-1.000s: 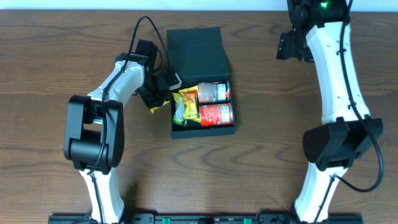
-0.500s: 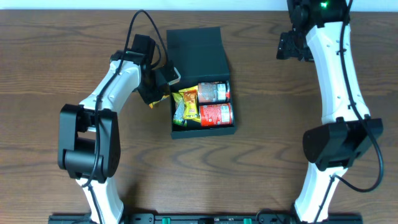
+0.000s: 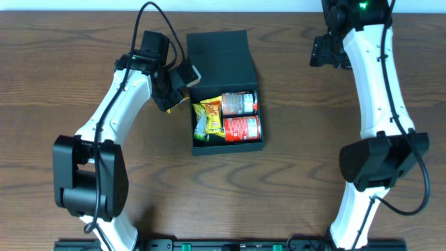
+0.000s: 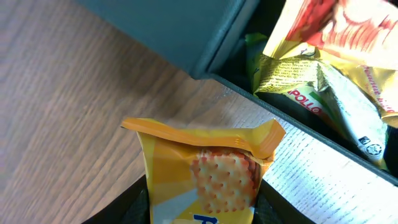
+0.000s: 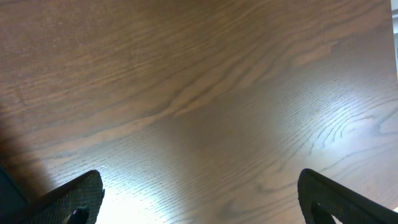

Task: Pack container
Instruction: 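Lift the almond packet with the left gripper and carry it over the box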

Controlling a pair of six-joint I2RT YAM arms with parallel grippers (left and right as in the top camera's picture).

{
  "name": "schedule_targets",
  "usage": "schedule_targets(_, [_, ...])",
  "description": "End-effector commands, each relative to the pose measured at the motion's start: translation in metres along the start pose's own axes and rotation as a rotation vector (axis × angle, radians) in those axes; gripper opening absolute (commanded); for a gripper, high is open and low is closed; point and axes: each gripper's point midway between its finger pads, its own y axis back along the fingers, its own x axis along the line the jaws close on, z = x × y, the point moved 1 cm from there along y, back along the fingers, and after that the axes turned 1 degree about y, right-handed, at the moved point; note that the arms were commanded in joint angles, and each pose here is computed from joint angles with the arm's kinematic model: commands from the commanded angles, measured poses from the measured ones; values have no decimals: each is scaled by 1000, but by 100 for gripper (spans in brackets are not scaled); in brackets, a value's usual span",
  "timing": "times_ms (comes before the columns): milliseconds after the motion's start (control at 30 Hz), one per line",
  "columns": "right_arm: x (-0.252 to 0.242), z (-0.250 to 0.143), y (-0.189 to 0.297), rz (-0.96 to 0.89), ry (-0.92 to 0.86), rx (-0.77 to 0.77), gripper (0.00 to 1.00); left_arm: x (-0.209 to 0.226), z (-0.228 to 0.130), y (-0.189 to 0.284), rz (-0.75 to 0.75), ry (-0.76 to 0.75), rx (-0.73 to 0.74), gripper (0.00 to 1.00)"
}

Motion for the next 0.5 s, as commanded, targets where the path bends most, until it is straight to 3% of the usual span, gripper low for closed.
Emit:
schedule_targets(0, [-5, 4, 10, 8, -17, -29, 99, 9, 10, 23, 49, 40, -44, 46])
schedule_targets(300, [-5, 4, 10, 8, -17, -28, 99, 9, 14, 34, 56, 232, -77, 45])
schedule_targets(467, [-5, 3, 10, 6, -15, -25, 99, -2, 25, 35, -20, 265, -135, 45])
